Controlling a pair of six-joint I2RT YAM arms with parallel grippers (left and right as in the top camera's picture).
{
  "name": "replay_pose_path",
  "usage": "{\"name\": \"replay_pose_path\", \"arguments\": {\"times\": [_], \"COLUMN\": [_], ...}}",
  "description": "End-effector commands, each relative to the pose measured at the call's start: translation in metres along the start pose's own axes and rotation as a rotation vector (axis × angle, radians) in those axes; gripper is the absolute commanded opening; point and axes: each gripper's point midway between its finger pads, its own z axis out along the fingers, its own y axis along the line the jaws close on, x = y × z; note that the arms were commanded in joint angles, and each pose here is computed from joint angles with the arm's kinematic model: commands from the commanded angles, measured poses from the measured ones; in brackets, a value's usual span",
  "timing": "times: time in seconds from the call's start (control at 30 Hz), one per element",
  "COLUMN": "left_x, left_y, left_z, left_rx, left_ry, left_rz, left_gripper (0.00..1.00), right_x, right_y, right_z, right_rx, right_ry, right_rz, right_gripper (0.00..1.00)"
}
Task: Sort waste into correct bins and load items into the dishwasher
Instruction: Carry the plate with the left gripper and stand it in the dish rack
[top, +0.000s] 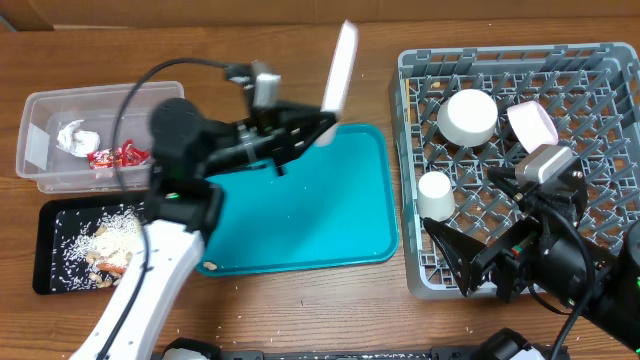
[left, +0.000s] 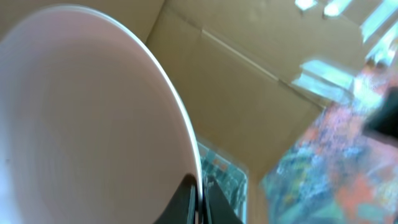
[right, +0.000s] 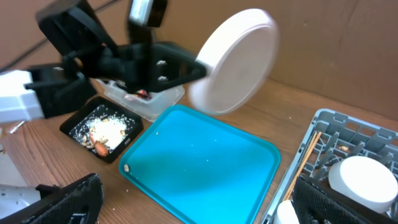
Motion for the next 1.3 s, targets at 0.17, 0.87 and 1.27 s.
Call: {"name": "replay_pose_path", "arguments": {"times": [0.17,0.87,1.27], "left_x": [0.038,0.116,0.063], "left_y": [0.057,0.108,0.077], "left_z": [0.093,0.127,0.022], "left_rx": [-0.090,-0.117,-0.510], "left_ry": [-0.211,-0.168,0.121], "left_rz": [-0.521,-0.565,-0.264], "left_gripper": [0.04,1.00,1.00], "right_x": [-0.001,-0.001,-0.001], "right_y": [0.002,0.002,0.002], "right_z": [-0.001,-0.001,-0.001], "right_rx": [-0.011,-0.011,-0.011], "right_ry": [-0.005,-0.005,-0.005], "right_rz": [-0.010,-0.010,-0.010], "right_gripper": [1.00,1.00,1.00]}}
